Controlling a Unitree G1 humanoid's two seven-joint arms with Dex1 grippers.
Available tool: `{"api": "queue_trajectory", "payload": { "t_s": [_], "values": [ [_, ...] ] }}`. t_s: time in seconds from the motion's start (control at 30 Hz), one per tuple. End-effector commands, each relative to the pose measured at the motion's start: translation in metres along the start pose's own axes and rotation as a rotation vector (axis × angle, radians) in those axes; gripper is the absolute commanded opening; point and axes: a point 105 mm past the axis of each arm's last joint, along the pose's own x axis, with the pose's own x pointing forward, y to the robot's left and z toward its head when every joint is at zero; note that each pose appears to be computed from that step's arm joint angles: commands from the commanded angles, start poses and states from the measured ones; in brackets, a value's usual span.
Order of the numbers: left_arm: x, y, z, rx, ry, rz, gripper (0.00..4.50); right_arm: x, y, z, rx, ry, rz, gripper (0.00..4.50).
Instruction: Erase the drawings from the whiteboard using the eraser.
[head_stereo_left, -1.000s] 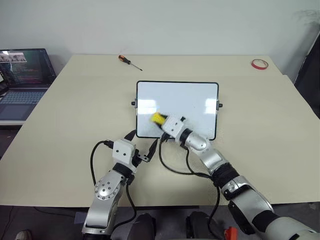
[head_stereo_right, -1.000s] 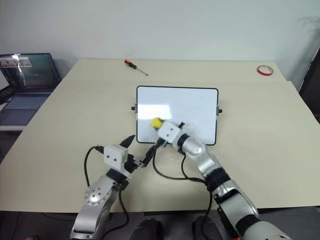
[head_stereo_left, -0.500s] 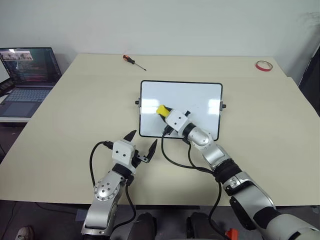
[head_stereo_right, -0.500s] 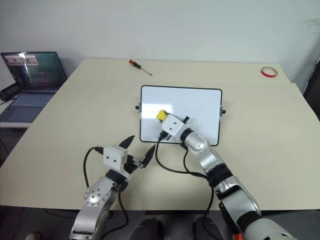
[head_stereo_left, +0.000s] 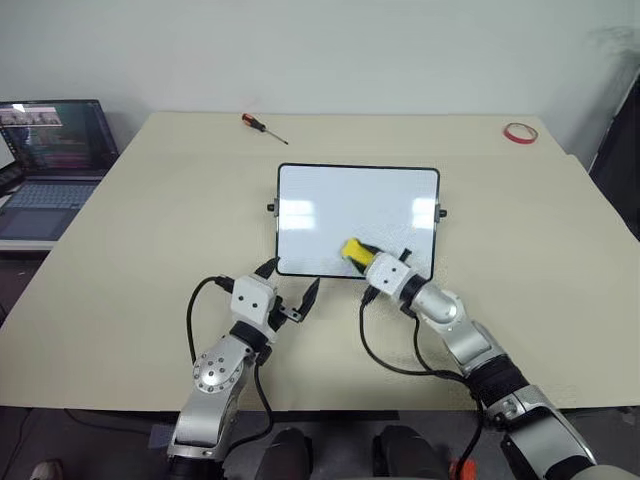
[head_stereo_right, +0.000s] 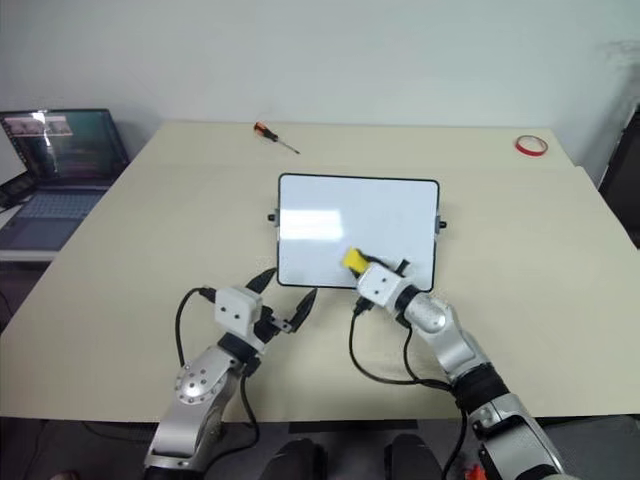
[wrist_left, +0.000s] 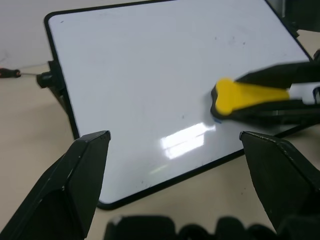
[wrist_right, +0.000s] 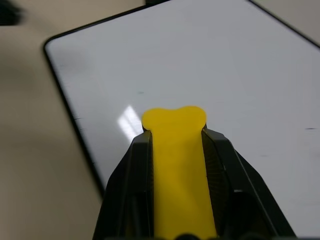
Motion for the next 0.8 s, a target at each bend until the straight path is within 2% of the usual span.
{"api": "queue_trajectory", "payload": {
  "t_s": [0.03, 0.17, 0.43, 0.7, 0.8],
  "values": [
    [0.000, 0.000, 0.010, 0.019, -0.041, -0.003, 4.50, 0.008, 0.017, -0.010, 0.022, 0.070, 0.079, 1.07],
    [-0.002, 0.001, 0.009, 0.021, -0.037, 0.002, 4.50, 0.017, 0.004, -0.002, 0.018, 0.049, 0.047, 1.07],
    [-0.004, -0.001, 0.010, 0.018, -0.035, 0.007, 4.50, 0.034, -0.063, 0.020, -0.039, -0.030, -0.237, 1.07],
    [-0.003, 0.002, 0.010, 0.021, -0.034, 0.012, 4.50, 0.037, -0.051, 0.023, -0.026, -0.063, -0.204, 1.07],
    [-0.003, 0.001, 0.010, 0.022, -0.032, 0.005, 4.50, 0.026, -0.027, 0.020, -0.026, -0.086, -0.109, 1.07]
  ]
}}
